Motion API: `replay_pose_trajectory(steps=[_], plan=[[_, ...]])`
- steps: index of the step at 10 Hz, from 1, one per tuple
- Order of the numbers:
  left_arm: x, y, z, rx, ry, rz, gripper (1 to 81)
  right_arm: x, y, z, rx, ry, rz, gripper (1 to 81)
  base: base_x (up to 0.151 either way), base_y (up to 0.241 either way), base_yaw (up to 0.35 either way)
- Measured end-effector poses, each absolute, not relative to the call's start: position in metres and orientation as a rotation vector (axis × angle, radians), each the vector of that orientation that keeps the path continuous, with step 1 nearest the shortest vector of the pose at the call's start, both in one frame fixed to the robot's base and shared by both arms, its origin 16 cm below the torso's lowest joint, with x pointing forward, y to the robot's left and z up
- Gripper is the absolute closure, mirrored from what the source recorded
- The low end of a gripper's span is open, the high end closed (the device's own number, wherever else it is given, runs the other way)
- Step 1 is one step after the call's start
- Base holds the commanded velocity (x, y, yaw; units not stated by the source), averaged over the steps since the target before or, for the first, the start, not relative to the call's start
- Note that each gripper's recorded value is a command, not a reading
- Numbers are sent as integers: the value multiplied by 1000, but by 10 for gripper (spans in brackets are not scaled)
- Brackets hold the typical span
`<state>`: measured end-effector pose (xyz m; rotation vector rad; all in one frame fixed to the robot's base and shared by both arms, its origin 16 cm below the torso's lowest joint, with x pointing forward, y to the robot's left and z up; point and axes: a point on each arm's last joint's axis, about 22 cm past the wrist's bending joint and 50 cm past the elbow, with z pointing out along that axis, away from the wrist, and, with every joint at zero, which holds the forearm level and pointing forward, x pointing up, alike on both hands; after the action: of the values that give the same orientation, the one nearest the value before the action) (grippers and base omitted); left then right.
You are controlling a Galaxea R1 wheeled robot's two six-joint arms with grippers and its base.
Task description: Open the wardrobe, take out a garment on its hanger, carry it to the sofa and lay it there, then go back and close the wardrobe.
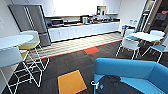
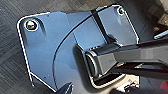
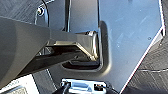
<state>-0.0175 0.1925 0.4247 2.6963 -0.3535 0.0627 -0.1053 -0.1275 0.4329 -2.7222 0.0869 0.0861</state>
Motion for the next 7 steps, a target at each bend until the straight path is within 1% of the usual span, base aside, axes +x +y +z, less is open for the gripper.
replay_pose_trajectory(steps=[7], plan=[[-17, 193, 425, 2696, -354, 64, 10, -106, -129, 432, -2727, 86, 89, 10, 0, 0, 264]])
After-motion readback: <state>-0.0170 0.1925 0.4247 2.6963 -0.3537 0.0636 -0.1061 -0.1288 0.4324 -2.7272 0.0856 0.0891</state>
